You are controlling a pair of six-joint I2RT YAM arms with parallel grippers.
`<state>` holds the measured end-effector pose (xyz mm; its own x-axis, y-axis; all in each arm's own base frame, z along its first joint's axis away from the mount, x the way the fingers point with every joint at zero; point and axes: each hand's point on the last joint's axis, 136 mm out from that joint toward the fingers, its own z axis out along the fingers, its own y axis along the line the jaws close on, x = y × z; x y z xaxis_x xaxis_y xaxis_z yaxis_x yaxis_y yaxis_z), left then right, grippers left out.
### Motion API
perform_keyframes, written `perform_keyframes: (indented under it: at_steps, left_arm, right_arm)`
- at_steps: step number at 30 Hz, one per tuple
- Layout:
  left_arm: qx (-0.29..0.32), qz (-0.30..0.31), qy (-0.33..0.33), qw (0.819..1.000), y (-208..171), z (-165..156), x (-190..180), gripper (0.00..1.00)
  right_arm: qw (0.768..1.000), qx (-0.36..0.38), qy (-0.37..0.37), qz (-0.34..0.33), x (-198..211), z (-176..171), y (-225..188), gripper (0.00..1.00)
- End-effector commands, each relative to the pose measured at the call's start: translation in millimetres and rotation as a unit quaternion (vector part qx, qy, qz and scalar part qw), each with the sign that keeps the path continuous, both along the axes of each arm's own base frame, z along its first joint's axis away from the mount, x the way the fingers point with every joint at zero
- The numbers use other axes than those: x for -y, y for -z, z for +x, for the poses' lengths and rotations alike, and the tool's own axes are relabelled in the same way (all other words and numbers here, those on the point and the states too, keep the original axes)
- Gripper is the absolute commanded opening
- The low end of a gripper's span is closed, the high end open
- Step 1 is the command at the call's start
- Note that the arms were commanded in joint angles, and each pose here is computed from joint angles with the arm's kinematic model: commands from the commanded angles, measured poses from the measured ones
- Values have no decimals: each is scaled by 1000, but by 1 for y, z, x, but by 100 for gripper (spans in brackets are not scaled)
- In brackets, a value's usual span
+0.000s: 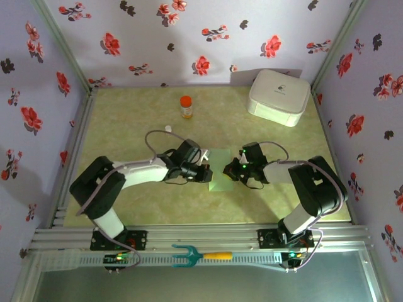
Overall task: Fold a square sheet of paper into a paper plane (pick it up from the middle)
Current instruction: Fold the triangle a second time at the center of the table.
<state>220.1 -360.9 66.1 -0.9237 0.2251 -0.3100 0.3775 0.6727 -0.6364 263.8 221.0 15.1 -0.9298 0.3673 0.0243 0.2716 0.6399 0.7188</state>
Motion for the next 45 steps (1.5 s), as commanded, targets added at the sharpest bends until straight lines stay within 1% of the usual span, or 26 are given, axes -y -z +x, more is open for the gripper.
perform_keyframes:
  at_steps: [1,4,7,11,14,16,20,24,25,27,32,37,41,43,45]
  left_arm:
    - [-16,10,-4,1000,17,10,10,0]
    - [-33,20,-1,999,33,10,13,0]
    - [-53,49,-5,997,56,4,5,0]
    - [-73,72,-18,995,79,-6,-11,0]
    - [-78,78,-25,994,86,-12,-18,0]
    - [-80,80,-26,993,88,-13,-20,0]
    - [-76,81,-29,993,87,-12,-20,0]
    - [-75,83,-28,993,86,-11,-20,0]
    - [-75,83,-28,993,86,-11,-20,0]
    - [-76,84,-27,993,87,-12,-21,0]
    - [-79,86,-26,993,91,-14,-23,0]
    - [-80,80,-25,993,90,-16,-19,0]
    - [-72,66,-20,995,78,-15,-8,0]
    - [-62,57,-19,996,67,-12,-2,0]
    - [-42,49,-21,998,50,-4,3,0]
  right_arm:
    - [998,-43,20,-51,19,-11,28,0]
    - [999,-36,18,-37,14,-7,23,0]
    - [999,-24,13,-27,10,-1,15,0]
    - [1000,1,0,2,-2,9,-9,0]
    - [999,16,-16,24,-13,8,-24,0]
    - [999,19,-29,29,-21,4,-27,0]
    - [999,-3,-37,19,-23,-6,-10,0]
    - [999,-34,-27,-31,-5,-15,16,0]
    - [998,-39,-21,-47,2,-13,19,0]
    - [998,-30,-5,-49,13,-4,20,0]
    - [999,-20,36,-33,36,27,12,0]
    - [998,-12,59,-17,48,43,9,0]
    - [998,16,62,-3,48,46,-18,0]
    - [998,35,59,0,48,42,-35,1]
    - [997,43,56,-12,51,33,-45,4]
